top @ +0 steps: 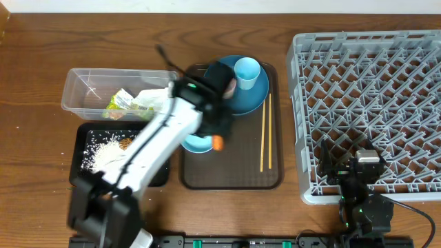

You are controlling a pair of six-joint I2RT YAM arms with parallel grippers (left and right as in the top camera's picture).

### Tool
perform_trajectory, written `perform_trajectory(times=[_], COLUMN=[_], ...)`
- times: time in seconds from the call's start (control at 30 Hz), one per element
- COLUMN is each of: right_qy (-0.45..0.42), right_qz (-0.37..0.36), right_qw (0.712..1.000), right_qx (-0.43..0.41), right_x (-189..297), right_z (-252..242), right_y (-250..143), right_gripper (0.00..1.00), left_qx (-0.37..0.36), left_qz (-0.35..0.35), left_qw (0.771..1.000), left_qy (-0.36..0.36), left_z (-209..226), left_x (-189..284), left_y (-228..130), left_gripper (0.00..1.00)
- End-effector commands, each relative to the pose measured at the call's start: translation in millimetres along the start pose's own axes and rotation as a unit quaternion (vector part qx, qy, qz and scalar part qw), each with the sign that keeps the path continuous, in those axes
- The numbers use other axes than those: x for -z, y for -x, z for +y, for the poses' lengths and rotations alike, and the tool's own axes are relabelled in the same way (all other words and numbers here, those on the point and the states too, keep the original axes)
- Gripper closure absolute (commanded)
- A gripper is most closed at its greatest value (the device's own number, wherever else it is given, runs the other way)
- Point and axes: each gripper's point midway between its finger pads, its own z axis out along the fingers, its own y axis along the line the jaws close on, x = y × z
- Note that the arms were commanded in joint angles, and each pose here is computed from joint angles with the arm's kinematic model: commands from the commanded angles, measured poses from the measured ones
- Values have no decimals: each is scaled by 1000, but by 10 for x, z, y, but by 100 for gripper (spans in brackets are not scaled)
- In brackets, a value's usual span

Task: Sort waste into correct bins and load items into the dishwasher rack
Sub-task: 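Carry the carrot left and drop it onto the black tray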

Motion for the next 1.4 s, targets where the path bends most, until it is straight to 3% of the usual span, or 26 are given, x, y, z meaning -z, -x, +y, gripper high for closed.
perform_trajectory(times=[0.0,0.33,0.47,0.67,0.93,1.0,1.3,1.37], right_qy=[-1,-1,-1,-1,-1,-1,-1,-1], right_qz=[1,1,1,1,1,1,1,1], right_qw=[1000,1000,1000,1000,1000,1000,1000,1000], right_qx=[4,4,4,4,4,4,4,4], right_x=[0,0,0,0,0,0,0,0], right_z=[-10,-10,-10,-10,-10,-10,-10,-10], right_y=[-11,-11,-11,-11,-11,-11,-11,-11], right_gripper=[1,1,1,1,1,1,1,1], left_qx=[40,243,325,463,532,543,554,554], left_qz=[-34,-25,-18,9,37,43,46,49], left_qw=[999,966,941,878,838,830,823,823], left_qy=[3,86,97,116,120,118,118,119], left_z=[328,1586,1977,2498,2864,2905,2950,2945], left_x=[299,433,383,257,-68,-91,-75,-73], left_y=[192,202,115,-208,-610,-676,-718,-730], left_gripper=[87,87,87,86,83,78,68,48])
